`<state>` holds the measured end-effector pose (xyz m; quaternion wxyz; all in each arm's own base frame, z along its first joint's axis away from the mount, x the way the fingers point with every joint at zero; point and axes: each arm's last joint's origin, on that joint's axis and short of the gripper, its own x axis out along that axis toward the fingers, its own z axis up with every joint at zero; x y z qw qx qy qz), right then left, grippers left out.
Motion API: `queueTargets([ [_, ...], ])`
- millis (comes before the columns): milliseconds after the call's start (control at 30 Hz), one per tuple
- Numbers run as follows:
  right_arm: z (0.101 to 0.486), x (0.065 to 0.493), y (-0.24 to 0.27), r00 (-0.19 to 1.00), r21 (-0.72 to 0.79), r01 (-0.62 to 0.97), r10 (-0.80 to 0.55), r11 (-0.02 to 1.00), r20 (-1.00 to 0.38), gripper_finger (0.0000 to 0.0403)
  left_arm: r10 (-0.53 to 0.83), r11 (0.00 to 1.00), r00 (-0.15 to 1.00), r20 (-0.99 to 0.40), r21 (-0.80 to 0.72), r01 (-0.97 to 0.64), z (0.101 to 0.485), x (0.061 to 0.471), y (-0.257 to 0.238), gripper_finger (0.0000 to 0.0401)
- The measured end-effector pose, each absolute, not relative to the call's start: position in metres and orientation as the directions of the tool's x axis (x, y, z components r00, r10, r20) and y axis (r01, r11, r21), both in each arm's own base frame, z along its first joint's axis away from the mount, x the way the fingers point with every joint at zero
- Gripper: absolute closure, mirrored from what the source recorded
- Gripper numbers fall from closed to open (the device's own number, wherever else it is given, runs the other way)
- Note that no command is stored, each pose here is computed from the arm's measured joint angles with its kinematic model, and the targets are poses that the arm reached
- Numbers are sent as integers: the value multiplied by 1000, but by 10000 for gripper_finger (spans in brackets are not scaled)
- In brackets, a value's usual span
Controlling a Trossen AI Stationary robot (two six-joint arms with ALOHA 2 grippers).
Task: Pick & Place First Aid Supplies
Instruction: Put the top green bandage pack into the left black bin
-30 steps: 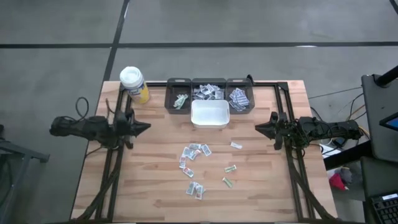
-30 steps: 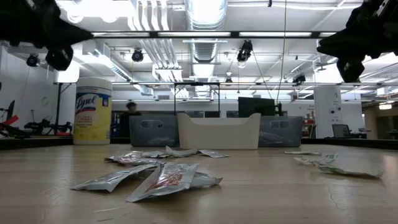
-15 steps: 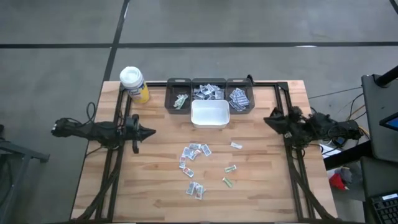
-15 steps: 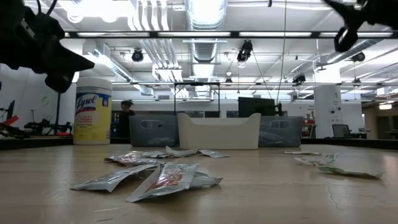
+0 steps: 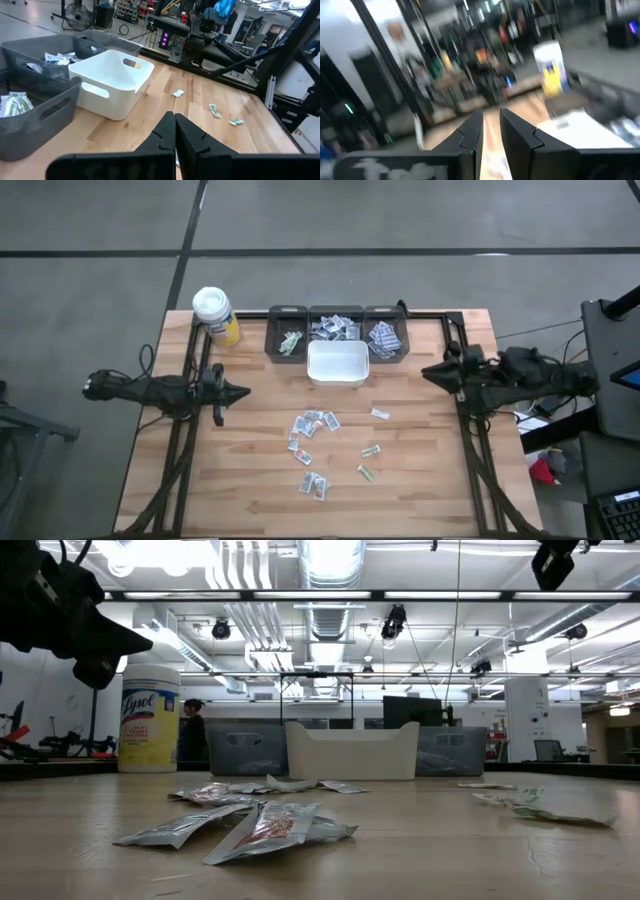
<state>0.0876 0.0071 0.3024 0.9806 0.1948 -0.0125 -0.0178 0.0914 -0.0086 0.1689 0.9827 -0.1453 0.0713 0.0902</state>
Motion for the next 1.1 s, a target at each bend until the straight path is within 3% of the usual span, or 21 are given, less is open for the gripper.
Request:
queueTargets([
  [233, 324, 123, 12, 937, 299, 155, -44, 942, -347, 339, 156, 942, 973, -170, -272, -198, 168, 92, -9, 401],
  [667, 312, 192, 21, 669, 66, 211, -95, 975, -737, 339, 155, 942, 972, -175, -270, -199, 167, 92, -9, 401],
  [1100, 272, 250, 28, 338, -89, 245, -171, 965, -925, 339, 155, 942, 972, -177, -269, -199, 167, 92, -9, 401],
])
